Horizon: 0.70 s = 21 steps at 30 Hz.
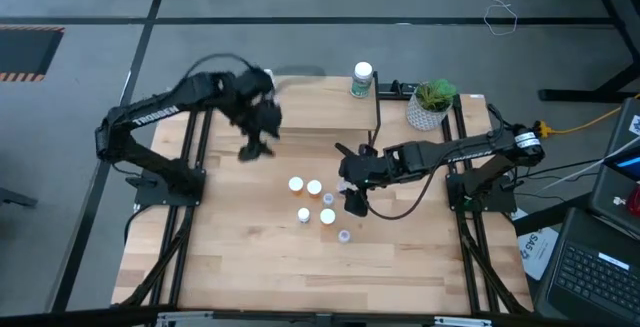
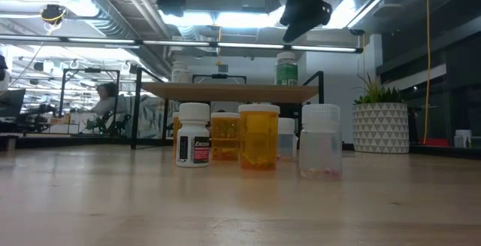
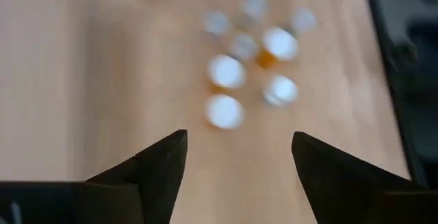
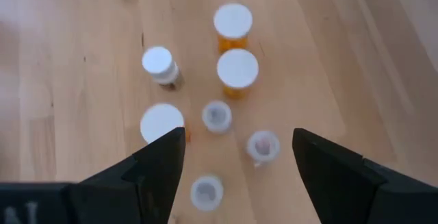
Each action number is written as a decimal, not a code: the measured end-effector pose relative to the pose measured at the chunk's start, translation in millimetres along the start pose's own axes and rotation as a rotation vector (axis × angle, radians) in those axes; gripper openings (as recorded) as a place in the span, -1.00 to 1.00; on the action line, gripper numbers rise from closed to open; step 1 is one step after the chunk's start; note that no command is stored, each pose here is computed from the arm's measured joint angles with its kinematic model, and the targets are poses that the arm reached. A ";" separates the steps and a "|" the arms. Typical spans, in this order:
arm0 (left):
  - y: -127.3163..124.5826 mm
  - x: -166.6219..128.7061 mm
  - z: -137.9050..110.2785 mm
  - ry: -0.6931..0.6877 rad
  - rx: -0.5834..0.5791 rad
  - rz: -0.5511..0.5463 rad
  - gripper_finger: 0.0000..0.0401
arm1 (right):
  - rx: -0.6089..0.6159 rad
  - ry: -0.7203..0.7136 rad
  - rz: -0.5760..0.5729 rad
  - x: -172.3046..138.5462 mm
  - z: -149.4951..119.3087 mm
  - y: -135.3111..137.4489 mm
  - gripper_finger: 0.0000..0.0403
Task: Pick and place medicine bottles onto shelf by color
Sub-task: Put the bottom orange medicine bottle on the shelf
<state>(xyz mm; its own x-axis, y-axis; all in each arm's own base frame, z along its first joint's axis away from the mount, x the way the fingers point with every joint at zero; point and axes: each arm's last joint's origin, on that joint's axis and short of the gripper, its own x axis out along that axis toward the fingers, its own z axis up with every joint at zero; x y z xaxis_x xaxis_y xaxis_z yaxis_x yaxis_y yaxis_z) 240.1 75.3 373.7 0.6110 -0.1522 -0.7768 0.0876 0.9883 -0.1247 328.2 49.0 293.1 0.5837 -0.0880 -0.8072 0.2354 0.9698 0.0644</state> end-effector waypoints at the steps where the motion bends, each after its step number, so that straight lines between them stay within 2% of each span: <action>1: -8.3 3.5 -0.5 0.025 0.023 -0.028 0.27 | -0.002 -0.001 0.002 0.5 -0.2 1.2 0.34; 4: -28.4 10.4 -3.7 0.104 0.073 -0.066 0.27 | 0.005 -0.043 0.019 8.5 4.8 5.1 0.34; 8: -46.6 13.2 -14.8 0.275 0.126 -0.005 0.26 | 0.001 -0.040 0.066 31.2 7.3 11.8 0.34; 10: -52.3 13.3 -18.7 0.333 0.108 0.036 0.26 | -0.028 -0.006 0.104 44.7 5.3 15.2 0.34; 13: -58.4 6.9 -22.0 0.336 0.082 0.073 0.26 | -0.039 0.048 0.149 60.3 1.1 18.8 0.34; 16: -65.1 1.0 -24.3 0.313 0.105 0.064 0.26 | -0.035 0.093 0.181 69.3 -2.7 20.6 0.34; 18: -66.6 0.6 -26.2 0.314 0.120 0.062 0.26 | -0.040 0.109 0.205 71.2 -4.4 23.5 0.34; 21: -66.0 -5.4 -33.3 0.316 0.119 0.121 0.26 | -0.051 0.107 0.225 70.9 -5.8 28.9 0.34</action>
<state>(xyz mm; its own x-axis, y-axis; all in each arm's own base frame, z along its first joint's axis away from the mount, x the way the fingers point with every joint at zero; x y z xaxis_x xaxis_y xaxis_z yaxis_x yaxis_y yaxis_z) 204.8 10.6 365.7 0.3503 -0.0105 -0.9366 0.1319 0.9905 0.0382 371.9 72.1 234.3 0.5310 0.1530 -0.8334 0.0675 0.9728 0.2216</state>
